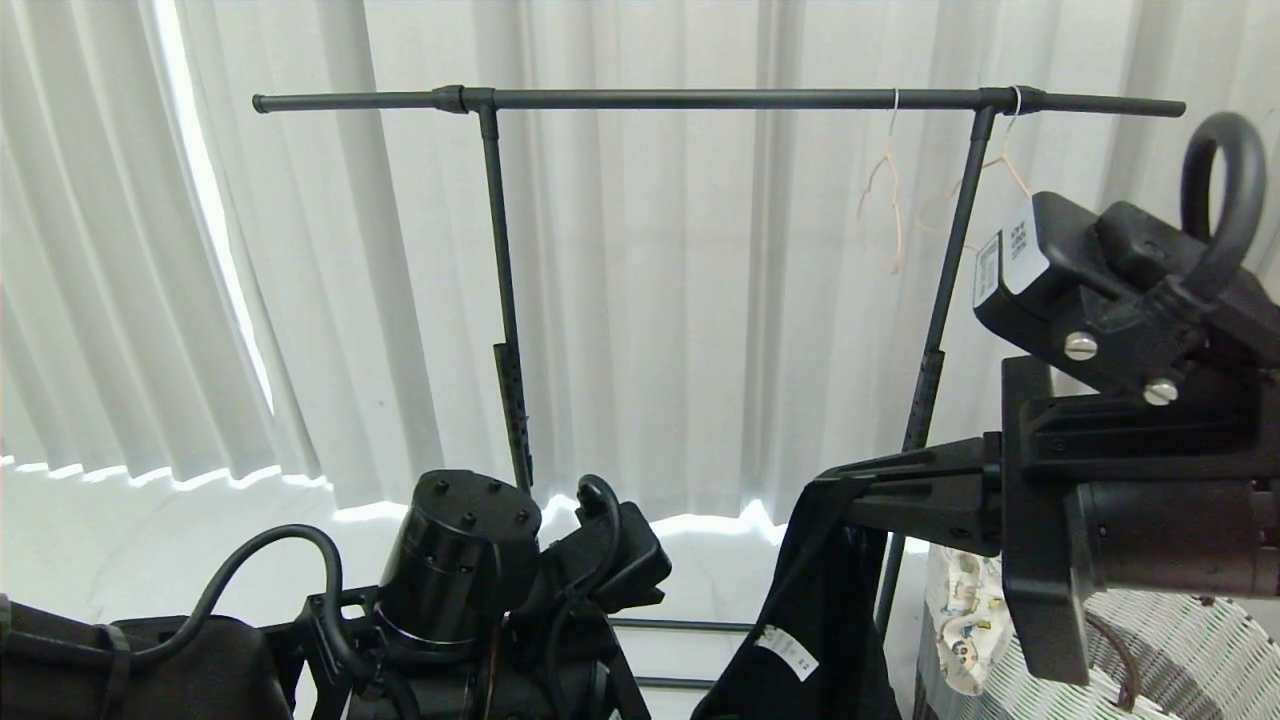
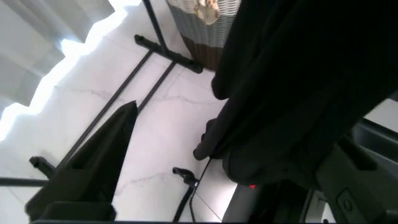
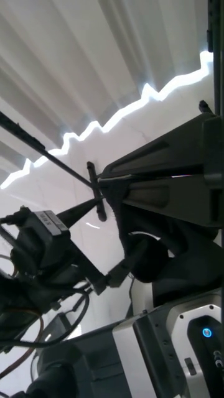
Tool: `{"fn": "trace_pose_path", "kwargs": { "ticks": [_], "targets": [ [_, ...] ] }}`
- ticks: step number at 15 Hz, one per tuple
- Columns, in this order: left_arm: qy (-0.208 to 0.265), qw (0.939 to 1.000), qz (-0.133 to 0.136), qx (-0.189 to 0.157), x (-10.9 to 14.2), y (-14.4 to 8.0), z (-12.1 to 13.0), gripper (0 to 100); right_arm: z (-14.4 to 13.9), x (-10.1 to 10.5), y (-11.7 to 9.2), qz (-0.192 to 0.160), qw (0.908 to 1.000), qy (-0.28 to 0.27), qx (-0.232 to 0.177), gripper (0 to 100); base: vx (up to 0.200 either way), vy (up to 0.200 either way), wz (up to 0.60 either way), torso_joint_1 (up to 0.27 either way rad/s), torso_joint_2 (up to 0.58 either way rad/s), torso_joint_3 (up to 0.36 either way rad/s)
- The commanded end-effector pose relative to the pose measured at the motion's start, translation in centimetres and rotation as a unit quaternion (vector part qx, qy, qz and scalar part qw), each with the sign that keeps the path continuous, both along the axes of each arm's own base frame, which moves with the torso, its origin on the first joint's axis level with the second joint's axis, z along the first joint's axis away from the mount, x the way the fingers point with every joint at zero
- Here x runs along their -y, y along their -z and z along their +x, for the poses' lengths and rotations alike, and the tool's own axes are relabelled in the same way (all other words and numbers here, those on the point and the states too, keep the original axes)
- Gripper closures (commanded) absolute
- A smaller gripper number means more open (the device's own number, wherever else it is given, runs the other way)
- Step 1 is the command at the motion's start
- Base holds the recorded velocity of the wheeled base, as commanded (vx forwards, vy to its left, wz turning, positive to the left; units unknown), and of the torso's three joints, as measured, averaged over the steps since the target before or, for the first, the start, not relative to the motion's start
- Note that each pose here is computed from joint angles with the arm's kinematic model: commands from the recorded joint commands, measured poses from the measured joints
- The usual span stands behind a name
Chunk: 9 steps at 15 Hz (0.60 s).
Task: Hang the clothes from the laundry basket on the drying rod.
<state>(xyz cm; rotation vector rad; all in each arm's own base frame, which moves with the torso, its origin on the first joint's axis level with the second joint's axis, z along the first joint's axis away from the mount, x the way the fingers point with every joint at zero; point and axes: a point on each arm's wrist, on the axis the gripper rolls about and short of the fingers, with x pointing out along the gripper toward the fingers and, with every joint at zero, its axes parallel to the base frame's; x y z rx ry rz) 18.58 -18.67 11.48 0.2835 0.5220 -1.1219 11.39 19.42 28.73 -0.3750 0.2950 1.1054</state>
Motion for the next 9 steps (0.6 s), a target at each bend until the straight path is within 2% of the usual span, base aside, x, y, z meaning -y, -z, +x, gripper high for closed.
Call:
{"fn": "trace_pose_path", "kwargs": {
  "ticks": [1,7,9],
  "targets": [
    [-0.003,1.0000,0.003,-0.004,-0.1,0.2,0.2,100,0.0,0.0,0.0,0.000,1.0000,-0.001,0.000,100,0.000,0.000,0.00,0.000,0.00,0.000],
    [-0.006,0.9998,0.014,-0.014,-0.8,0.9,-0.4,100,0.1,0.4,-0.1,0.002,1.0000,0.007,0.000,100,0.000,0.000,0.00,0.000,0.00,0.000],
    [-0.031,0.9994,0.018,-0.003,-1.8,0.6,-0.7,100,0.7,0.7,0.0,0.001,0.9997,0.024,-0.002,100,0.000,0.000,0.00,0.000,0.00,0.000]
  ]
}}
